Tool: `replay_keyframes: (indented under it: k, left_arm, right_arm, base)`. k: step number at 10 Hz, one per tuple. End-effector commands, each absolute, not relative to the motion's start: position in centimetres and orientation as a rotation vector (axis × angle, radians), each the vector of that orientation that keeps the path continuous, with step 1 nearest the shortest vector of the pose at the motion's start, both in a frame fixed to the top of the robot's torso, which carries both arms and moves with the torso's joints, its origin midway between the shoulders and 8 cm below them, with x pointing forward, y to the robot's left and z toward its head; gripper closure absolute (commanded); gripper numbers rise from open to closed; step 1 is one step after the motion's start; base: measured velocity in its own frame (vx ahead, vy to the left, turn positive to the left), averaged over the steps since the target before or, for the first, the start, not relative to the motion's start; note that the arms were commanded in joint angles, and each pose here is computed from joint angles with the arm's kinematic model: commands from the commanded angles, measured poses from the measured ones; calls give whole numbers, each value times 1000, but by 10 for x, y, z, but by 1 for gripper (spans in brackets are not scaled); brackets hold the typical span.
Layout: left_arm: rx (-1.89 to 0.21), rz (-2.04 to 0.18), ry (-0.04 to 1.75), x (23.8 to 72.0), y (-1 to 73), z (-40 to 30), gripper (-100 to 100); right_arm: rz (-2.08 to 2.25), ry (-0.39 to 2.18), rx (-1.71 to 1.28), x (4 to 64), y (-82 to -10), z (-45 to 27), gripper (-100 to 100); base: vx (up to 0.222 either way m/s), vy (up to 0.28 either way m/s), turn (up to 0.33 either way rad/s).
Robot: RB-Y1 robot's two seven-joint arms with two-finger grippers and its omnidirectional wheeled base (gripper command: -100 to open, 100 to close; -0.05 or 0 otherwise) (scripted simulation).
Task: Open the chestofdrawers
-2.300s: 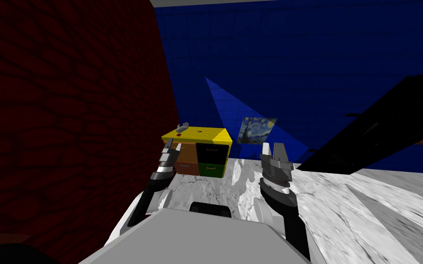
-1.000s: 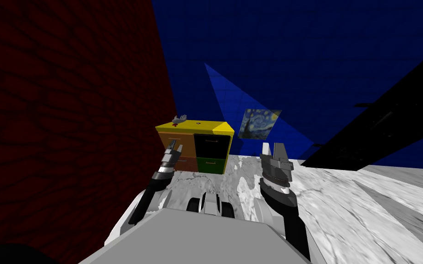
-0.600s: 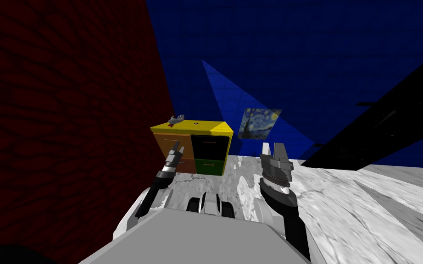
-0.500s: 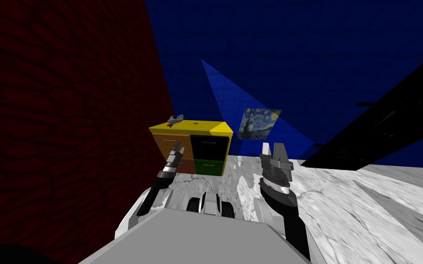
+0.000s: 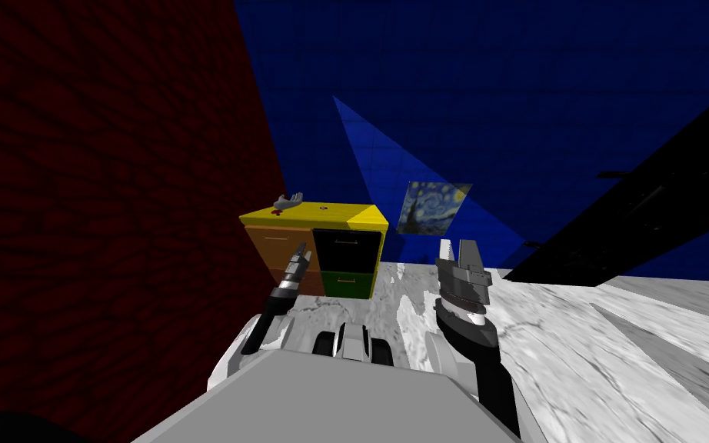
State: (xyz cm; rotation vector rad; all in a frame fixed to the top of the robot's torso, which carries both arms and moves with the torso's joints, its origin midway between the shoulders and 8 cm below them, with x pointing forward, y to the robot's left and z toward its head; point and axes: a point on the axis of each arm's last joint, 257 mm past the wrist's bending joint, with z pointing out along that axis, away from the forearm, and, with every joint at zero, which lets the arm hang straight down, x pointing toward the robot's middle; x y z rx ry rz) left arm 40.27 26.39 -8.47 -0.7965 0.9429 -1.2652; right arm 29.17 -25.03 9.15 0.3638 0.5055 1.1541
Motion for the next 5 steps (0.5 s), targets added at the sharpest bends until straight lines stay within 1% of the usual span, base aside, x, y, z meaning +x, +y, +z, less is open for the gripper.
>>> replay_keyframes:
  k: [1, 5]
  left_arm:
    - [-822, -1249, 970, 411, 266, -103, -100]
    - [-853, -1212, 1039, 424, 269, -139, -100]
  right_arm:
    - [1154, 506, 364, 292, -250, 92, 0]
    - [1154, 505, 364, 292, -250, 92, 0]
  base:
    - [76, -32, -16]
    - [80, -46, -19]
